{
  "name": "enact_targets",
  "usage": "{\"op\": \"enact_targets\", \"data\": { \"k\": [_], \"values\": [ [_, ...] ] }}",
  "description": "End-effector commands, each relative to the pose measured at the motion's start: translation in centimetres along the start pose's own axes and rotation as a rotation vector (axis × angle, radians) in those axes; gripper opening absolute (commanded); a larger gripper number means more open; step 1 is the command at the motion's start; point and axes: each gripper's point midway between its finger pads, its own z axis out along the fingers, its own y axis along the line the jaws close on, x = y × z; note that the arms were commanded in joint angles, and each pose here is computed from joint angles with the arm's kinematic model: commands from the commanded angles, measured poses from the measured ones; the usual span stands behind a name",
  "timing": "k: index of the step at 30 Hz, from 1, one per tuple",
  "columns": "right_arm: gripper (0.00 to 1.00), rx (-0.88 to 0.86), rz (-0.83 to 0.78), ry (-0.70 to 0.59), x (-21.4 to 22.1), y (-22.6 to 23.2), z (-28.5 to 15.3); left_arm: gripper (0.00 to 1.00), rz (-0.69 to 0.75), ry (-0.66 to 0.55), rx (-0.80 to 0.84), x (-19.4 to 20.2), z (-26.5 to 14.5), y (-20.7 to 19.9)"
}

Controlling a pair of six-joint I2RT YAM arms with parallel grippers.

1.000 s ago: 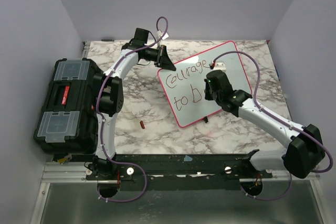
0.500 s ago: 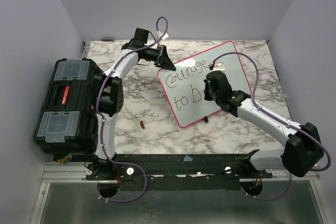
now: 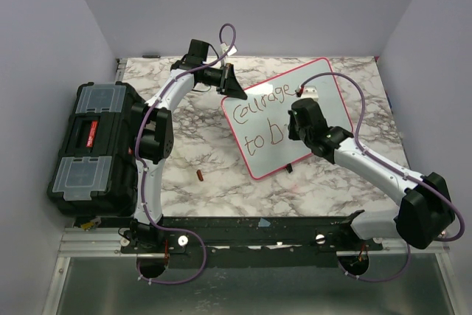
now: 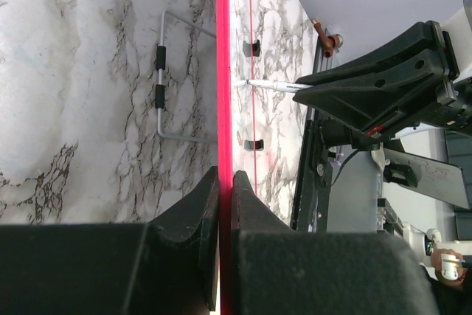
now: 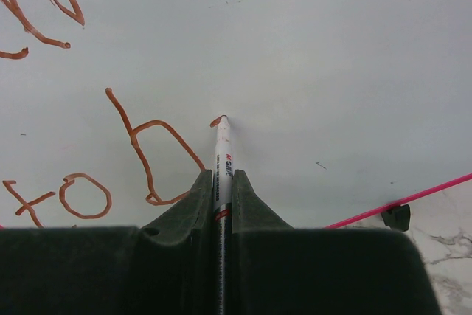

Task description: Write a sentence on the whiteboard

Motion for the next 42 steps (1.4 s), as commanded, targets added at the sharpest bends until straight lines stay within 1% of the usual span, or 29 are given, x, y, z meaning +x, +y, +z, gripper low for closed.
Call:
{"op": "enact_targets", "data": {
  "k": [1, 10, 15, 29, 42],
  "values": [
    [0.01, 0.042, -0.018, 0.002, -0.1, -0.9, 0.7, 0.00, 0.167, -0.030, 0.002, -1.2, -0.3, 0.0],
    [0.01, 0.041, -0.024, -0.020, -1.4, -0.6, 0.7, 0.00, 0.168, -0.030, 0.002, -1.2, -0.3, -0.1],
    [0.01, 0.012, -0.022, -0.027, -1.9, 0.0, 0.8, 0.00, 0.167, -0.030, 0.001, -1.2, -0.3, 0.0],
    [0.01, -0.087, -0.017, -0.017, -1.3, 1.7, 0.8, 0.00, 0.166, -0.030, -0.001, -1.2, -0.3, 0.1],
    [0.01, -0.123, -0.003, 0.044, 2.0, 1.4, -0.1, 0.00, 0.166, -0.031, -0.002, -1.3, -0.3, 0.1]
  ]
}}
